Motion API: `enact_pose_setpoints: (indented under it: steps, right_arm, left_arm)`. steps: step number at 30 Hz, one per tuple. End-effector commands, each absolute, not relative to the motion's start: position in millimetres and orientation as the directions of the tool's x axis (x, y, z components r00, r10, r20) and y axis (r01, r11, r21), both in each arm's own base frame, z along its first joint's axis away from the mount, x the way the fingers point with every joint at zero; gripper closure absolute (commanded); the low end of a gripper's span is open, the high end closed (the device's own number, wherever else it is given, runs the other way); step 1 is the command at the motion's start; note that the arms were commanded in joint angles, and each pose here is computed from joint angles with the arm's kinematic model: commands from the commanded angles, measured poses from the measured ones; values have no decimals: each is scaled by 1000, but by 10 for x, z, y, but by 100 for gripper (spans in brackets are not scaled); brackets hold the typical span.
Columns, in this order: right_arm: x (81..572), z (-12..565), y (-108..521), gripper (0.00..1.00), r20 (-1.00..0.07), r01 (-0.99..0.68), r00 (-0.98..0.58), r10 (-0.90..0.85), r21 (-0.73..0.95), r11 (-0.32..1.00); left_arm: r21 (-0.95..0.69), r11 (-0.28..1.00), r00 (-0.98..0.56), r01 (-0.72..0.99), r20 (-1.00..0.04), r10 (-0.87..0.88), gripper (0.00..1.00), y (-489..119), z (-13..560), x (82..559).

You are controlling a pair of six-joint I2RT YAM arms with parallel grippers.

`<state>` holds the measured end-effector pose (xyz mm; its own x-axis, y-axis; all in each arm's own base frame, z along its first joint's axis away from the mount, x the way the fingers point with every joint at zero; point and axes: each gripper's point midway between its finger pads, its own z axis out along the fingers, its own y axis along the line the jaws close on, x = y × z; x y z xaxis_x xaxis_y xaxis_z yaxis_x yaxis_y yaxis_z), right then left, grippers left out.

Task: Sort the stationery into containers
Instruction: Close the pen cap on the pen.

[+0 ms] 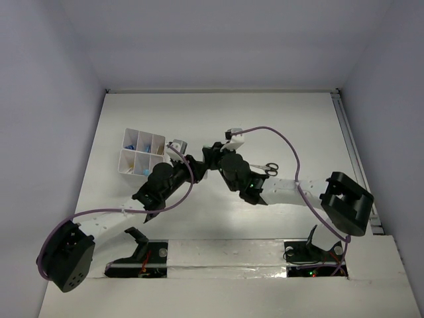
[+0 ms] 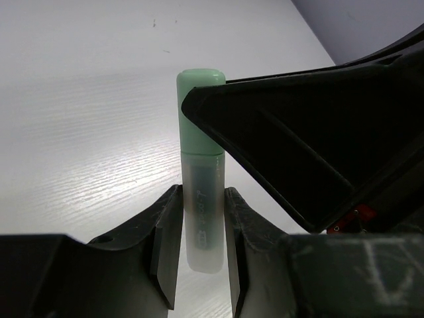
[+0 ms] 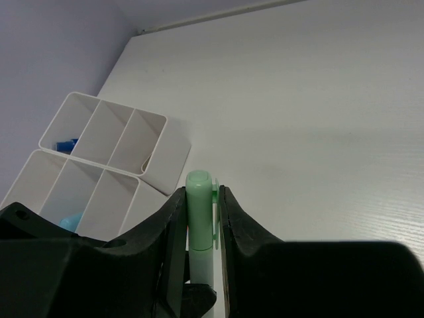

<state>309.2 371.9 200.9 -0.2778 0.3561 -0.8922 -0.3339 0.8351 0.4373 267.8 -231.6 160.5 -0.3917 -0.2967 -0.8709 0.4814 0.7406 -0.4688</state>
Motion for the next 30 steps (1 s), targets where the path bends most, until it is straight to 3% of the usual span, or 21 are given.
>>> enact_pose_setpoints:
  steps: [1, 17, 30]
  right_arm:
    - [2876, 1852, 3735, 100, -908, -368, -317, 274, 384, 847]
    - [2356, 1065, 3628, 100, -799, -389, -572, 185, 464, 796]
    - [1887, 614, 3672, 100, -713, -373, -691, 118, 492, 787]
  left_arm:
    - [-474, 752, -257, 459, -881, -398, 100, -2190, 1993, 2871]
    - [-471, 764, -190, 441, -881, -434, 100, -2012, 2257, 2912]
    - [-462, 787, -151, 408, -885, -441, 100, -1842, 2306, 2947]
